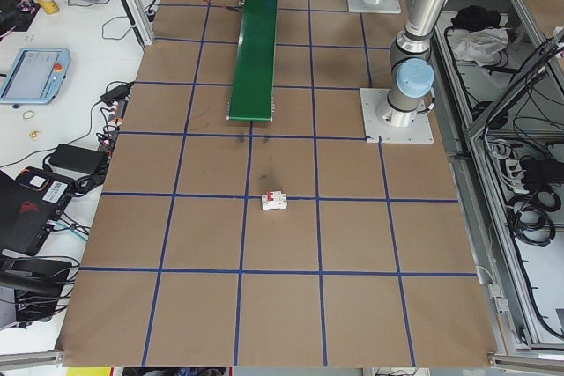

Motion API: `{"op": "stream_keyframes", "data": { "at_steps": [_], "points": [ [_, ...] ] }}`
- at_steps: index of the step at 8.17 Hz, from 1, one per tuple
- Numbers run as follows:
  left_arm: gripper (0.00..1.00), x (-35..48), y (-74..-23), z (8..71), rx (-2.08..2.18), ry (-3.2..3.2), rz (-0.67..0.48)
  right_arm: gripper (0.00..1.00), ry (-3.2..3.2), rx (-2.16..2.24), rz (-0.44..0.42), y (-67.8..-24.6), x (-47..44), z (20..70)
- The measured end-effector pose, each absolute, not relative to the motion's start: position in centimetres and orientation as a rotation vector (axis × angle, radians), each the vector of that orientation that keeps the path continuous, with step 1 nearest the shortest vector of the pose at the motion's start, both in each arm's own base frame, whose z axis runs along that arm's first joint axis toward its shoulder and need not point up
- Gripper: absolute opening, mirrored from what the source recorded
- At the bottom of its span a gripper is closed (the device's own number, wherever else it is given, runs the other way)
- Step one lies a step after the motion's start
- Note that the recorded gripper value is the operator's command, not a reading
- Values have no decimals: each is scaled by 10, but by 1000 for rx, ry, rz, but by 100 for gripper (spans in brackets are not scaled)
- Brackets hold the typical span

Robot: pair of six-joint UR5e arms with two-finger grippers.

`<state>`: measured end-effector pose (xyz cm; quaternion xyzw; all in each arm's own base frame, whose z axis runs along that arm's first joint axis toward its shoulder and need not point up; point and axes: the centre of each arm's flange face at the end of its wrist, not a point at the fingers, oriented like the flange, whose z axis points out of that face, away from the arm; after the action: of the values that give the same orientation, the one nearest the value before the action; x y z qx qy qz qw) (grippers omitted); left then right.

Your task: Move button from left to right

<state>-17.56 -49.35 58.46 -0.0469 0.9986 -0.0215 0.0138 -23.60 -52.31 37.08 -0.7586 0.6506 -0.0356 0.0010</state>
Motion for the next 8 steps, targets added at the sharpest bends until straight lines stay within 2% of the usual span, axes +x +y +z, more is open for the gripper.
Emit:
{"op": "stream_keyframes", "data": {
  "at_steps": [3,6,8],
  "points": [
    [100,-176,-493,586,-147,3111,-70,0,1739,-2536,-125,-471,-329,373],
    [100,-175,-491,588,-147,3111,-77,0,1446,-2570,-196,-429,-387,341],
    [100,-175,-490,589,-148,3112,-80,0,1428,-2539,-246,-422,-415,323]
  ]
}}
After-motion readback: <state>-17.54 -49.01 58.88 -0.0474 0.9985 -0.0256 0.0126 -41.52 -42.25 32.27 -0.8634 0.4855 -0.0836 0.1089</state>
